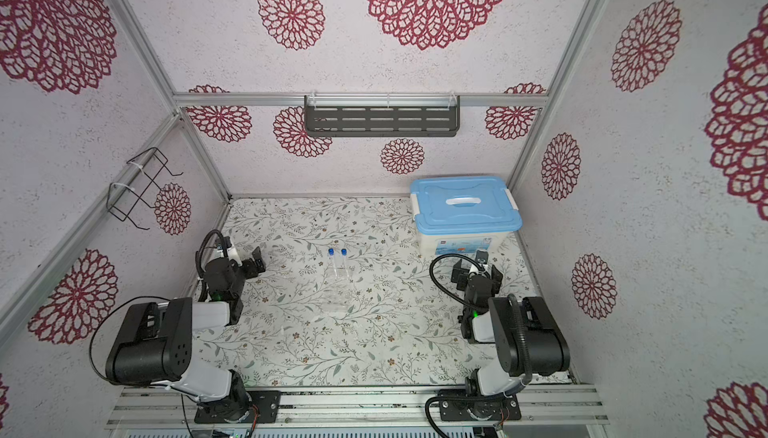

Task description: Organize the chemistry lab equipment

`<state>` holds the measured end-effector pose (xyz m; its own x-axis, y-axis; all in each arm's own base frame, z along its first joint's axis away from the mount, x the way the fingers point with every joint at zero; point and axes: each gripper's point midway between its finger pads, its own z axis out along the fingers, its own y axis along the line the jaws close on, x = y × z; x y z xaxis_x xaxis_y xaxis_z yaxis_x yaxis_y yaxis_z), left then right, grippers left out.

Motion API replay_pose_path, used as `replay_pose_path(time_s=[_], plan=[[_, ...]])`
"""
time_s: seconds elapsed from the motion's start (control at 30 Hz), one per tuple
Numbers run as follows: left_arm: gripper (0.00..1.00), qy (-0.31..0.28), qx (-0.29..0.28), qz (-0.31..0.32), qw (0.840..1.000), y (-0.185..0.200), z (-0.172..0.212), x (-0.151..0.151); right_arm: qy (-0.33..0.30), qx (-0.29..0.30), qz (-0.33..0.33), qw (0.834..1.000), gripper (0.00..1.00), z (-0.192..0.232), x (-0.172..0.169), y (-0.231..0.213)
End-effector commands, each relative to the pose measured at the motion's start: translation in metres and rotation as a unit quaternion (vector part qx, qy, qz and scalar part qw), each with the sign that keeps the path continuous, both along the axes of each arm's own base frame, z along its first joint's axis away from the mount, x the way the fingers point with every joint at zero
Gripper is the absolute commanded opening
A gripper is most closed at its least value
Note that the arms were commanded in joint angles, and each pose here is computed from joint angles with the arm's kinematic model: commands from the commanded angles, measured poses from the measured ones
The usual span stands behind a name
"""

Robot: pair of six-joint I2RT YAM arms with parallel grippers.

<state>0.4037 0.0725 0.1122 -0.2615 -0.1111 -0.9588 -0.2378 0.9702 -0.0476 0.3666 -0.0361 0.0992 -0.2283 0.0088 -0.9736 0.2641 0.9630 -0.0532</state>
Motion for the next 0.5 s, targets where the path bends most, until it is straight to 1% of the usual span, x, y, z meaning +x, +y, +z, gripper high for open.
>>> replay_pose_path(time_s=[0.0,0.13,0.27,0.47], plan=[[0.97,-0.006,0.012,0.002,1.000,0.0022,0.0059,0.0030,-0.029,0.008,-0.010,0.999,0.99,0.0167,0.0051,-0.0020],[0.97,-0.006,0.012,0.002,1.000,0.0020,0.0060,0.0032,-0.025,0.002,-0.004,1.000,0.99,0.0153,0.0072,0.0011],[0.97,-0.006,0.012,0.001,1.000,0.0016,0.0064,0.0032,-0.021,0.008,0.002,1.000,0.99,0.0137,0.0085,0.0018],[0.97,-0.007,0.012,0.002,1.000,0.0017,0.0062,0.0025,-0.029,0.005,0.003,1.000,0.99,0.0168,0.0057,0.0021]])
